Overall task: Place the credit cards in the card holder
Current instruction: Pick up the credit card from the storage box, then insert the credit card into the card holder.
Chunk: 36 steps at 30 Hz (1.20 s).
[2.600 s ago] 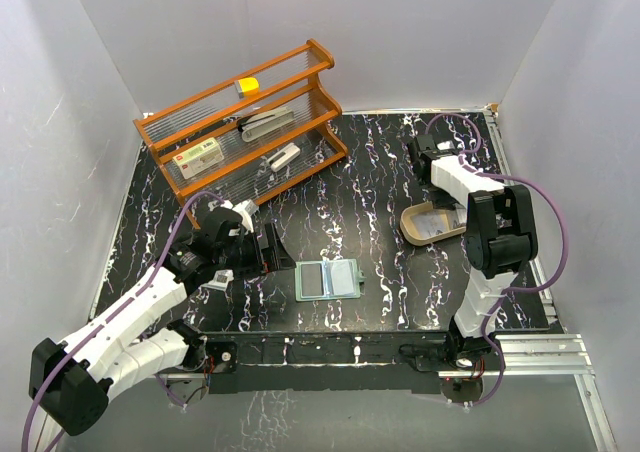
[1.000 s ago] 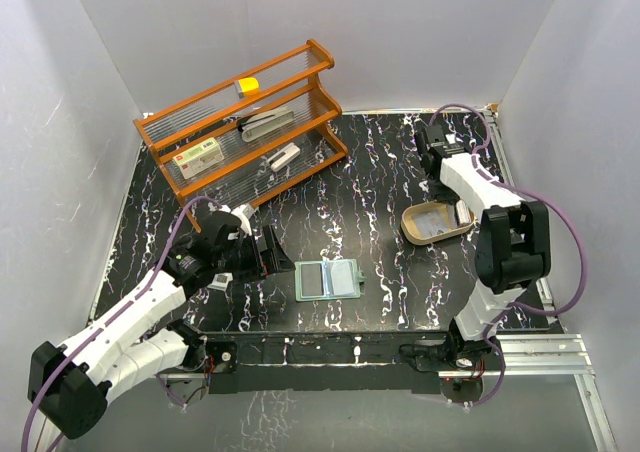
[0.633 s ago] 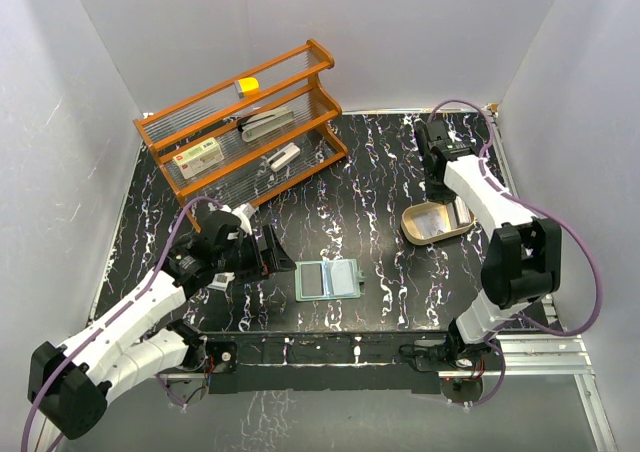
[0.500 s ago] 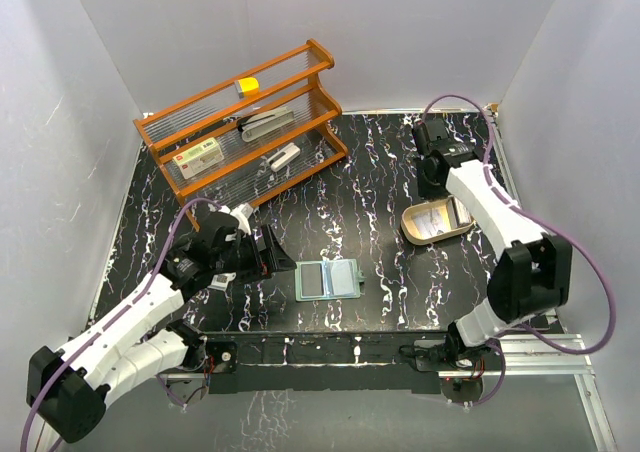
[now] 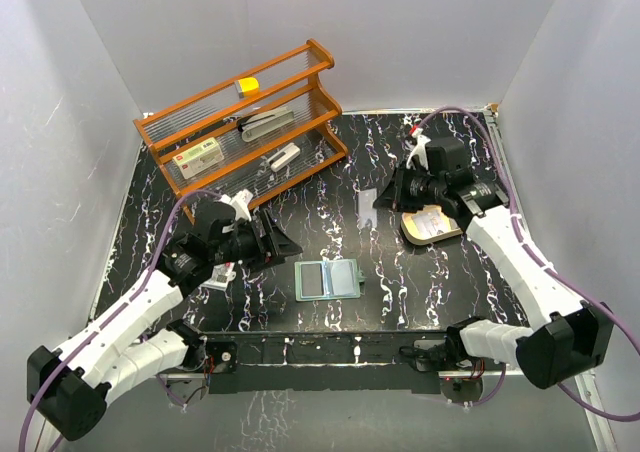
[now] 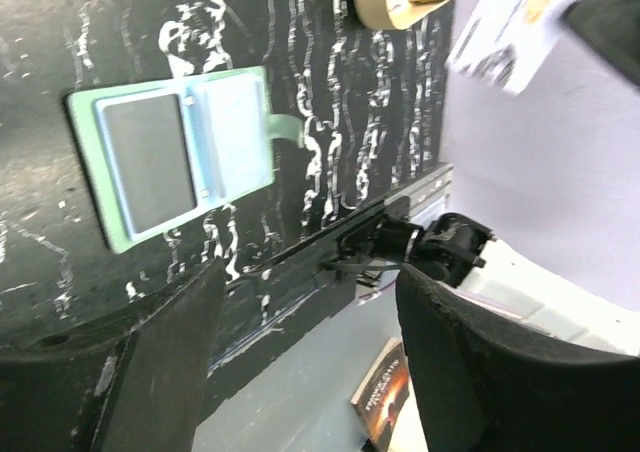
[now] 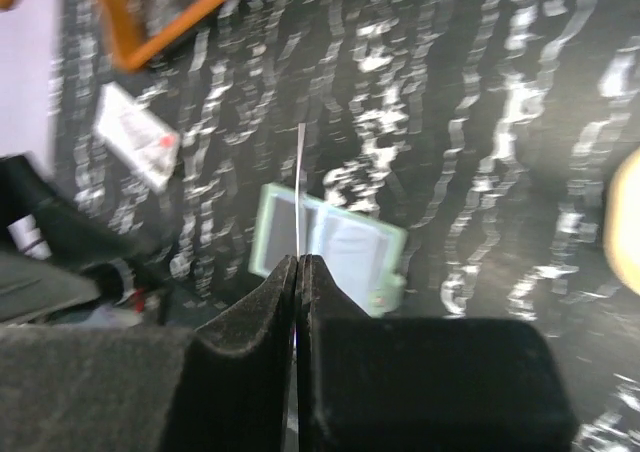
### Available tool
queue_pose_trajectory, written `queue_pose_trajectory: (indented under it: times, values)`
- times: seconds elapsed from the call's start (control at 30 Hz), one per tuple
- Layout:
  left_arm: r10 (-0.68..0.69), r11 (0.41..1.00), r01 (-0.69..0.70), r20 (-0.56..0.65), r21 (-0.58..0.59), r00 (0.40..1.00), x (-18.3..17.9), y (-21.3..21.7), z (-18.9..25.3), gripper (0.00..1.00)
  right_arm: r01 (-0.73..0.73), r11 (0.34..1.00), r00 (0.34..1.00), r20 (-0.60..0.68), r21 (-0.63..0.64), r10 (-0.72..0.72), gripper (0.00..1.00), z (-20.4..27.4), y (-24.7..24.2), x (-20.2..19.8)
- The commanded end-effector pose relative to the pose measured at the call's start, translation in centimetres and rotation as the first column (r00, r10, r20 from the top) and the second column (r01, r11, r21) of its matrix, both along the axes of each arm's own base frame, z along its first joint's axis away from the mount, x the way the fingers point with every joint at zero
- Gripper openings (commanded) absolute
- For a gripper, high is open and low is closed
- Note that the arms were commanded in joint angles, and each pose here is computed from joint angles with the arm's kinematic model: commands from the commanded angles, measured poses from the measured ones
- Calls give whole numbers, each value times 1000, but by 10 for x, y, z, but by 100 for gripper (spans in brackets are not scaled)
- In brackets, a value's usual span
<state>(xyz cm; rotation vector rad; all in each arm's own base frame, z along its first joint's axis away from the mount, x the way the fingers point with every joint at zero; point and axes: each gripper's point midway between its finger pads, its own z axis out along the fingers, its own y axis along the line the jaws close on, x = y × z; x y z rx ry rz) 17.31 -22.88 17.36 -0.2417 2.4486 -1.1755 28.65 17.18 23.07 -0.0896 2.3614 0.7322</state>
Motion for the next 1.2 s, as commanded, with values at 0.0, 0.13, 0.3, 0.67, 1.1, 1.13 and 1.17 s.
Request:
queue_pose_trajectory:
  times: [0.0, 0.13, 0.3, 0.67, 1.1, 1.13, 1.17]
  values:
    - [-10, 988, 13, 23, -156, 1000, 7, -19, 40, 64, -197, 906, 980, 56, 375, 189, 0, 48, 58, -32]
    - [0, 972, 3, 13, -236, 1000, 13, -29, 54, 55, -276, 815, 959, 84, 509, 272, 0, 65, 75, -56]
    - [-23, 934, 28, 17, -356, 1000, 17, -44, 74, 50, -314, 749, 940, 80, 583, 332, 0, 70, 82, -72]
    - [-51, 854, 63, 37, -517, 998, 22, -58, 99, 41, -306, 683, 924, 33, 664, 382, 0, 62, 86, -88]
    - [-63, 832, 71, 32, -551, 997, 21, -61, 97, 29, -286, 667, 920, 4, 688, 391, 0, 55, 93, -91]
    - [-61, 831, 69, 32, -552, 998, 21, -61, 97, 27, -281, 669, 921, -2, 688, 389, 0, 53, 93, -91]
    - [-62, 831, 69, 32, -551, 998, 21, -61, 97, 26, -280, 670, 921, -5, 688, 390, 0, 52, 93, -92]
